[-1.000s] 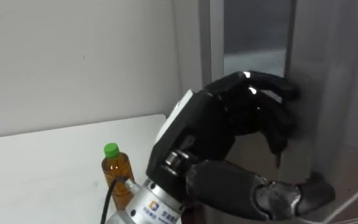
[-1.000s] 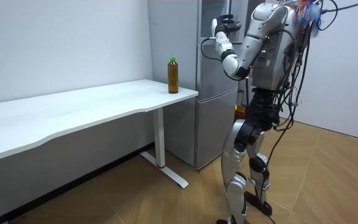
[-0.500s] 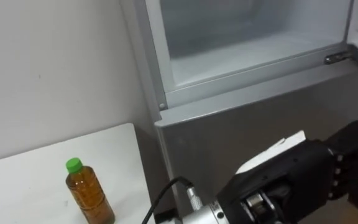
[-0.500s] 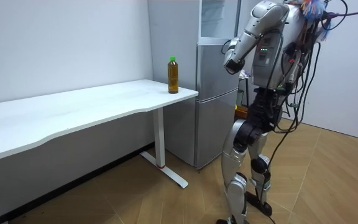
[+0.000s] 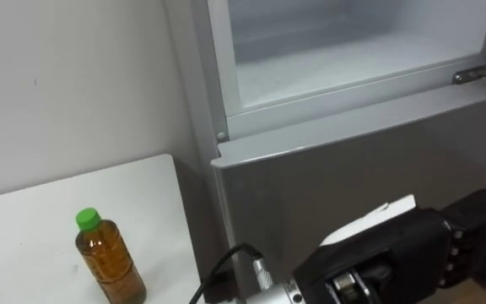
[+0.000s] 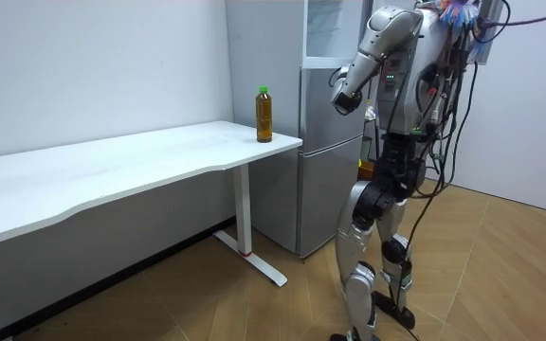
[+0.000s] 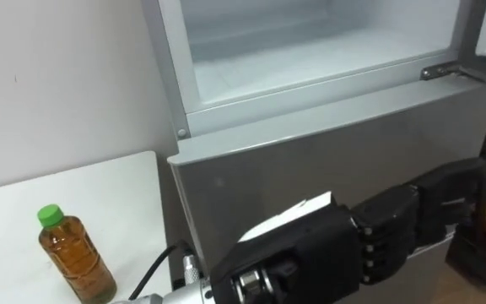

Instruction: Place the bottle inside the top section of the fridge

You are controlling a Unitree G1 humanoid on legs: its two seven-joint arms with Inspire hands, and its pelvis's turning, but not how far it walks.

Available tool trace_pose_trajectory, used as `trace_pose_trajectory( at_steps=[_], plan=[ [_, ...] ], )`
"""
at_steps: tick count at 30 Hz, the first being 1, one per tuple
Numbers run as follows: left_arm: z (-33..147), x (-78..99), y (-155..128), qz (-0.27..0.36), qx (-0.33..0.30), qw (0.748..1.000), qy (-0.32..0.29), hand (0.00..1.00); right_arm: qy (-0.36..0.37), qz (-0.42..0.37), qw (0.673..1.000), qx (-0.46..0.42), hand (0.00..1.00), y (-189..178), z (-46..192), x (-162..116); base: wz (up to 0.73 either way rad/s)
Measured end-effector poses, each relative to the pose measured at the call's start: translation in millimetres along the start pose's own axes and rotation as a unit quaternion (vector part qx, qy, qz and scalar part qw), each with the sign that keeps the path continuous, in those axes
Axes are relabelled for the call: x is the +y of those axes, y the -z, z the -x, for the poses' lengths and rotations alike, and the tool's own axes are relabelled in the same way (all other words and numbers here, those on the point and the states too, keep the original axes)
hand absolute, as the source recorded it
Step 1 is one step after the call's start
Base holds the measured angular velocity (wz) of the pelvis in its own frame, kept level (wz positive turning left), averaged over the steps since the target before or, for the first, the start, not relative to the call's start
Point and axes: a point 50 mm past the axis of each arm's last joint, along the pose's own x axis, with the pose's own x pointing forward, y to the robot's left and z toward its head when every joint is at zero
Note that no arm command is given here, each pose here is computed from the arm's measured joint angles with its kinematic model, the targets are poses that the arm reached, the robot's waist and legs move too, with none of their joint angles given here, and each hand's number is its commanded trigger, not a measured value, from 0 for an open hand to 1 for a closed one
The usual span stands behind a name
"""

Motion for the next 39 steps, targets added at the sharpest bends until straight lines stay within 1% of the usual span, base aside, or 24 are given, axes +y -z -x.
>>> trace_pose_trajectory(
  at_steps=[5, 9, 14, 22, 25, 27, 28, 29, 30, 31, 33, 34, 36, 37, 39],
  plan=[
    [0.7, 2.4, 4.6, 0.003, 0.012, 1.000, -0.005, 0.00, -0.006, 0.002, 1.000, 0.000, 0.00, 0.7, -0.4, 3.0, 0.00],
    [1.4, 3.9, 6.3, -0.026, 0.027, 0.999, -0.012, 0.00, -0.007, 0.008, 1.000, 0.003, 0.00, 0.2, -0.5, 3.8, 0.00],
    [3.2, 4.4, 6.5, -0.034, 0.033, 0.999, -0.007, 0.00, -0.012, 0.004, 1.000, 0.003, 0.00, 0.9, -0.7, 5.2, 0.00],
    [16.2, 4.2, 15.7, -0.017, 0.043, 0.999, -0.015, 0.00, -0.021, 0.002, 1.000, 0.000, 0.00, 4.3, -1.4, 8.8, 0.00],
    [31.0, 3.6, 25.2, 0.000, 0.052, 0.998, -0.034, 0.00, -0.028, 0.001, 1.000, 0.000, 0.00, 8.3, -1.5, 10.2, 0.12],
    [43.9, -0.2, 32.4, 0.016, 0.065, 0.997, -0.048, 0.00, -0.026, -0.003, 1.000, 0.005, 0.00, 13.1, -1.0, 8.2, 0.12],
    [46.3, -0.1, 33.2, 0.018, 0.067, 0.996, -0.051, 0.00, -0.026, -0.005, 1.000, 0.005, 0.00, 13.4, -1.0, 7.9, 0.07],
    [52.3, 1.1, 34.9, 0.022, 0.070, 0.996, -0.058, 0.00, -0.028, -0.010, 1.000, 0.006, 0.00, 14.9, -0.8, 7.8, 0.00],
    [60.5, 2.5, 38.1, 0.027, 0.075, 0.994, -0.073, 0.00, -0.032, -0.013, 0.999, 0.007, 0.00, 17.2, -0.7, 8.4, 0.00],
    [64.8, 2.9, 39.9, 0.030, 0.078, 0.993, -0.082, 0.00, -0.034, -0.015, 0.999, 0.008, 0.00, 18.2, -0.6, 8.6, 0.05],
    [82.1, 0.5, 49.0, 0.051, 0.093, 0.988, -0.116, 0.00, -0.040, -0.025, 0.999, 0.008, 0.00, 22.9, 0.5, 6.8, 0.03],
    [86.5, -0.6, 51.4, 0.056, 0.098, 0.986, -0.123, 0.00, -0.040, -0.026, 0.999, 0.008, 0.00, 23.4, 0.6, 6.6, 0.00],
    [103.8, -6.0, 63.4, 0.080, 0.124, 0.978, -0.148, 0.00, -0.039, -0.034, 0.999, 0.008, 0.00, 25.1, 1.0, 5.6, 0.04],
    [107.8, -7.0, 66.7, 0.087, 0.131, 0.976, -0.154, 0.00, -0.038, -0.036, 0.999, 0.007, 0.00, 25.5, 1.1, 5.3, 0.07],
    [123.3, -10.3, 75.2, 0.081, 0.167, 0.967, -0.174, 0.00, -0.037, -0.044, 0.998, 0.004, 0.00, 28.8, 2.1, 3.8, 0.04]
  ],
)
